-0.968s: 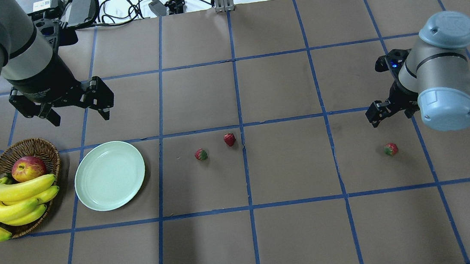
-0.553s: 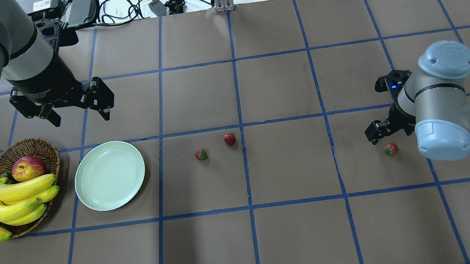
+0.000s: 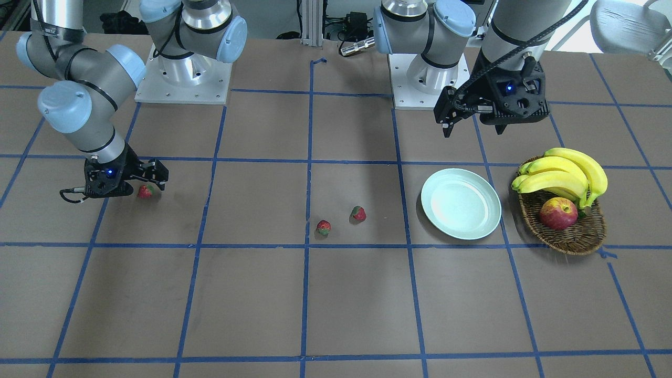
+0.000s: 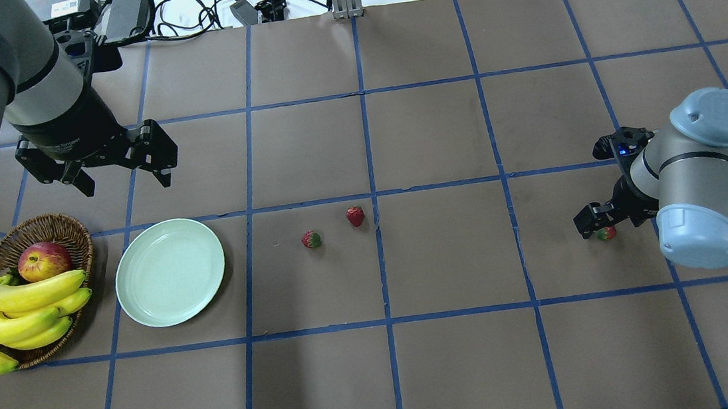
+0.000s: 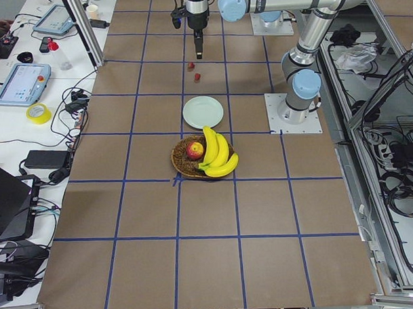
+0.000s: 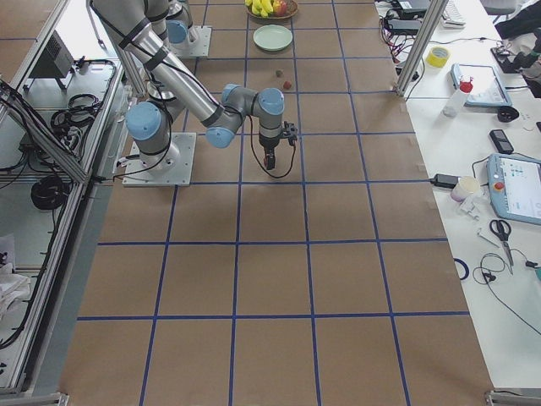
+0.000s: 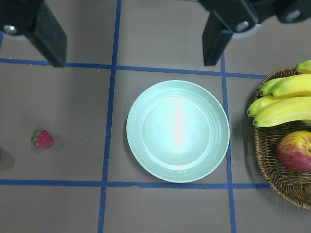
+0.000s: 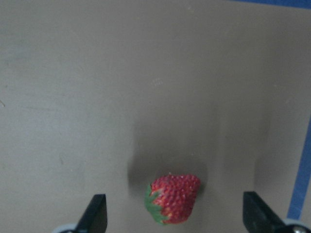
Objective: Collect all strawberries into plate
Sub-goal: 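Lower the right gripper and grasp the last strawberry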
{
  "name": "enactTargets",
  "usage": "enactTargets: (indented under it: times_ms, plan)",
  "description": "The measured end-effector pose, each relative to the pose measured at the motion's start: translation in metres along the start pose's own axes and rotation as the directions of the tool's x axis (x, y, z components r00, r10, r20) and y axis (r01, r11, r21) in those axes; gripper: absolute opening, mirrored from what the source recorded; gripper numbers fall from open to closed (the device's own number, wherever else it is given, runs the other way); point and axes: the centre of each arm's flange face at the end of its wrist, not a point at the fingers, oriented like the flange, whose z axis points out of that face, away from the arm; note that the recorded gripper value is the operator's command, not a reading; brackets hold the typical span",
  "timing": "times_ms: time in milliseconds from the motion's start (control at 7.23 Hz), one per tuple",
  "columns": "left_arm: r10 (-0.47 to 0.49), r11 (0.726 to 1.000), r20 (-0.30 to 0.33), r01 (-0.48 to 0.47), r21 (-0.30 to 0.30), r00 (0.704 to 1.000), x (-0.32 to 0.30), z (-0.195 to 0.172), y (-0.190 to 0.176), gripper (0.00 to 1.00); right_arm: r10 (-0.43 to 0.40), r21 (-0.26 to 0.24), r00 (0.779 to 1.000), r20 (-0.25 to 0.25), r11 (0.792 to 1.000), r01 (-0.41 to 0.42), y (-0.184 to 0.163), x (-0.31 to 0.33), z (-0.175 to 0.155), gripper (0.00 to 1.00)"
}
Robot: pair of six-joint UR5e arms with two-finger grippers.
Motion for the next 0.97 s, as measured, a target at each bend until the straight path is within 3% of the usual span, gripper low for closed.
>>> enactTargets:
  times_ms: [415, 553, 691, 830, 968]
  plan:
    - [0.000, 1.000, -0.001, 0.000, 0.000, 1.000, 0.000, 0.000, 0.000, 1.00, 0.006, -0.021, 1.000, 0.019, 1.000, -0.006, -0.003, 0.003, 0.013, 0.96]
    - [-0.002, 1.000, -0.001, 0.002, 0.001, 1.000, 0.000, 0.000, 0.000, 1.00, 0.012, -0.024, 1.000, 0.017, 1.000, -0.012, -0.004, 0.004, 0.015, 0.75]
    - [-0.002, 1.000, -0.001, 0.002, 0.002, 1.000, 0.000, 0.000, 0.000, 1.00, 0.023, -0.024, 1.000, 0.014, 0.999, -0.023, -0.004, 0.004, 0.015, 0.36]
    - [-0.003, 1.000, -0.001, 0.003, 0.002, 1.000, 0.000, 0.000, 0.000, 1.00, 0.029, -0.022, 1.000, 0.012, 0.999, -0.029, -0.005, 0.004, 0.014, 0.12]
    - [-0.003, 1.000, -0.001, 0.003, 0.002, 1.000, 0.000, 0.000, 0.000, 1.00, 0.033, -0.018, 0.999, 0.007, 0.999, -0.033, -0.008, 0.005, 0.011, 0.02]
